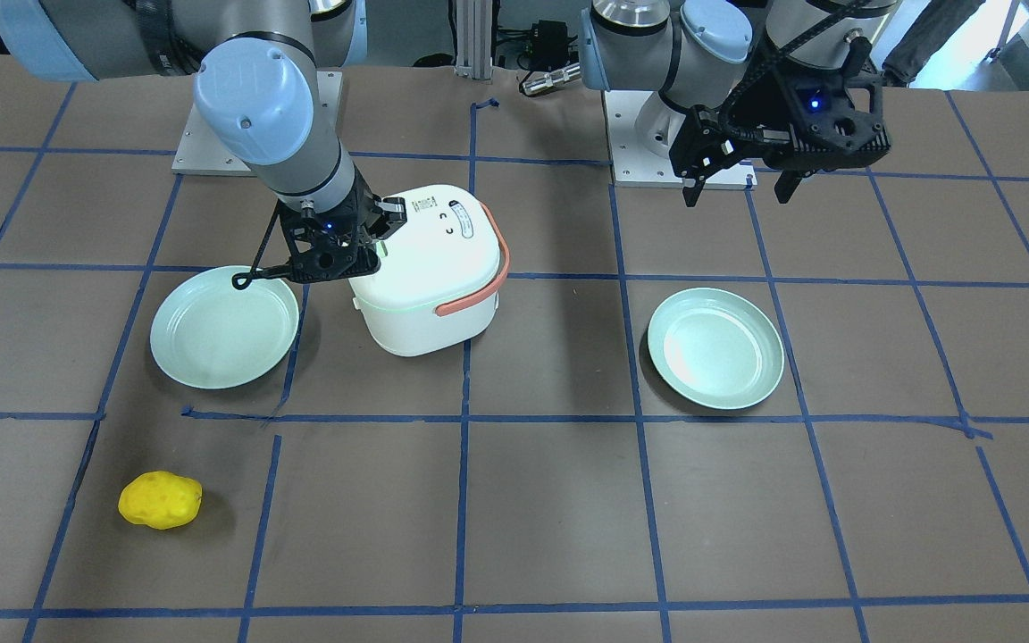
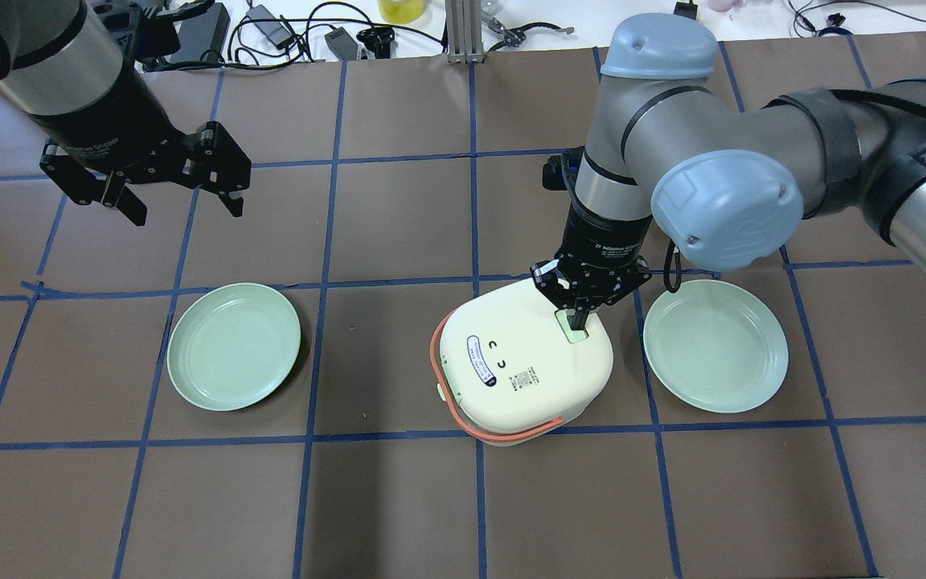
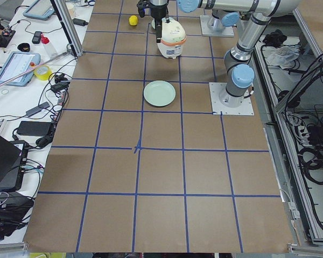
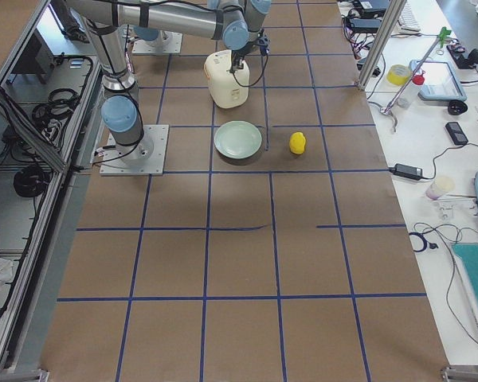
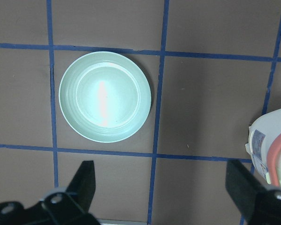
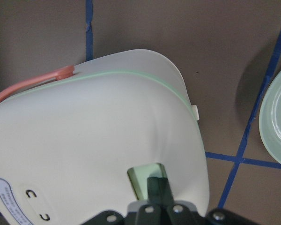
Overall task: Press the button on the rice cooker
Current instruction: 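Lift the right gripper away as the rice cooker lid pops open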
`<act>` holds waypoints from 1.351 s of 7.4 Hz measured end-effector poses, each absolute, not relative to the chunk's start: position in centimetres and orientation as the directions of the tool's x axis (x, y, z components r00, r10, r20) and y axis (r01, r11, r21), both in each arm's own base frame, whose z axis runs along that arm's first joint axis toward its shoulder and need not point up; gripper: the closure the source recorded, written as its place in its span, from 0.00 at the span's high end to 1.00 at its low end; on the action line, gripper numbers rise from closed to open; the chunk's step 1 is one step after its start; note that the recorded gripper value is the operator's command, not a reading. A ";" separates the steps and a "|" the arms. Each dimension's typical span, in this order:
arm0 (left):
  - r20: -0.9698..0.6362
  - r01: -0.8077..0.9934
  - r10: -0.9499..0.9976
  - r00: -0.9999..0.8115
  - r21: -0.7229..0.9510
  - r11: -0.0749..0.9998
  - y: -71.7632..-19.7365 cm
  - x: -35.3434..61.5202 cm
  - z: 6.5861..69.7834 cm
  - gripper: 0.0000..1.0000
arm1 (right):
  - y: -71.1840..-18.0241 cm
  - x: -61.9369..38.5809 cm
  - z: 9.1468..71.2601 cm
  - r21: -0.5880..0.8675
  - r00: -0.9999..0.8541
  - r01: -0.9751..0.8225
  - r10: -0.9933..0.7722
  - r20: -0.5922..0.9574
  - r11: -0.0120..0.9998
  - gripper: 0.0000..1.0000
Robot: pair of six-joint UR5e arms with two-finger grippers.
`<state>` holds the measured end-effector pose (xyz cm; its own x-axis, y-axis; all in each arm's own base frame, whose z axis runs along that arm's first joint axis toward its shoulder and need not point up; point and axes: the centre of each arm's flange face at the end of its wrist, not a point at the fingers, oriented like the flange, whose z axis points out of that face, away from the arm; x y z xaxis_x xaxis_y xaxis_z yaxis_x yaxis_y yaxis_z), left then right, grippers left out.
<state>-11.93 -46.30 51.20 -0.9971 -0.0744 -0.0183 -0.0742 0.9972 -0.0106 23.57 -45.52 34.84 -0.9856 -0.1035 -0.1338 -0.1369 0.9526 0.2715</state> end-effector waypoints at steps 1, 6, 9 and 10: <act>-0.018 -0.074 -0.074 -0.997 -0.011 0.997 -46.3 -11.9 51.2 1.00 | -45.6 23.6 36.1 0.260 -0.986 -0.132 -0.100 -0.132 0.956 0.13; -0.018 -0.074 -0.074 -0.997 -0.011 0.997 -46.3 -11.9 51.2 1.00 | -48.4 22.9 49.0 0.156 -0.993 0.010 0.028 -0.114 0.988 1.00; -0.018 -0.074 -0.074 -0.997 -0.011 0.997 -46.3 -11.9 51.2 1.00 | -50.7 18.3 51.8 0.096 -0.990 0.099 0.108 -0.095 0.990 1.00; -0.018 -0.074 -0.074 -0.997 -0.011 0.997 -46.3 -11.9 51.2 1.00 | -51.2 16.6 51.9 0.082 -0.992 0.110 0.115 -0.057 0.991 1.00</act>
<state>-11.93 -46.30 51.21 -0.9971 -0.0744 -0.0183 -0.0742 0.9972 -0.0106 16.64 -51.16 51.94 -0.9918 0.1146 -0.0570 0.1098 0.9906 0.0819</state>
